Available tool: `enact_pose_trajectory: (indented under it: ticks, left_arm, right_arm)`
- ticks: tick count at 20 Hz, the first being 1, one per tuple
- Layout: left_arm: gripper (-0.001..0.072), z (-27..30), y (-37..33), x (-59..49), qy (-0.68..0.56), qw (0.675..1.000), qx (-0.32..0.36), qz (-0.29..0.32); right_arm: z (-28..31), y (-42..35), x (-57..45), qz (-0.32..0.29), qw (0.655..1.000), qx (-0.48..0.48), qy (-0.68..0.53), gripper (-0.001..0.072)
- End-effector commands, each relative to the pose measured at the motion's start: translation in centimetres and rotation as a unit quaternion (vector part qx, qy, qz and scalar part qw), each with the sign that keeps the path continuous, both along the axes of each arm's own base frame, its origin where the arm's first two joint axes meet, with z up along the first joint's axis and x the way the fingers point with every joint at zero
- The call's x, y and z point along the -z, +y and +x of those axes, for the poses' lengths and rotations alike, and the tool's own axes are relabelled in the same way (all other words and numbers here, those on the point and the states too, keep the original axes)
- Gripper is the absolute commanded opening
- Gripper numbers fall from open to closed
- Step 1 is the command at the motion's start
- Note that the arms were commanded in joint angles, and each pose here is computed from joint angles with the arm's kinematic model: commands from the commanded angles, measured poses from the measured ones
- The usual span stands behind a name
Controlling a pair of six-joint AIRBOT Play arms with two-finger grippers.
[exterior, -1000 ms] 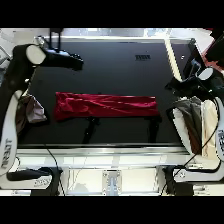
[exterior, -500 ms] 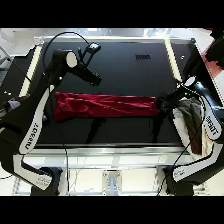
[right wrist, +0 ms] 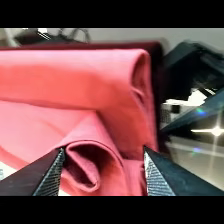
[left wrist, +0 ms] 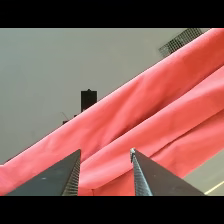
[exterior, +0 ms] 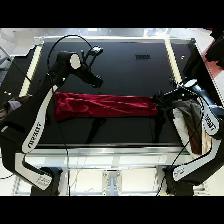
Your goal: Fold the shirts.
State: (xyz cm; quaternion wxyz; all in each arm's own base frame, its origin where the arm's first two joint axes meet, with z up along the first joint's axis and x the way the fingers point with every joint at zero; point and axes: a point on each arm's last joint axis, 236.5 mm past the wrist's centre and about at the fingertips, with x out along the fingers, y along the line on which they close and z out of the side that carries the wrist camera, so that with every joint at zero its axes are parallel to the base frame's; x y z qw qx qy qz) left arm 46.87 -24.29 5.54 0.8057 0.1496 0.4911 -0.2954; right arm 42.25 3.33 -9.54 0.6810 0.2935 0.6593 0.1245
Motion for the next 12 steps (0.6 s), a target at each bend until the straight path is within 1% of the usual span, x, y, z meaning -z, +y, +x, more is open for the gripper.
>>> enact_pose_trajectory:
  ticks: [1, 7, 10, 12]
  left_arm:
    - [0.0379, -0.4, 0.1, 0.2, 0.012, 1.0, -0.004, 0.001]
    - [0.0378, -0.5, 0.1, 0.2, 0.015, 1.0, -0.009, -0.001]
    - [0.0378, -0.5, 0.1, 0.2, 0.016, 1.0, -0.013, -0.002]
    - [0.0378, -0.5, 0.1, 0.2, 0.016, 1.0, -0.013, -0.002]
  right_arm:
    - [-0.8, -1.2, 0.3, -0.017, 1.0, -0.014, 0.012, 0.0558]
    - [-0.4, -4.0, -2.1, -0.018, 1.0, -0.009, 0.006, 0.0559]
    - [0.3, -4.0, -1.3, -0.023, 1.0, 0.004, -0.004, 0.0558]
    - [0.9, -3.4, -1.0, -0.011, 1.0, 0.012, -0.01, 0.0558]
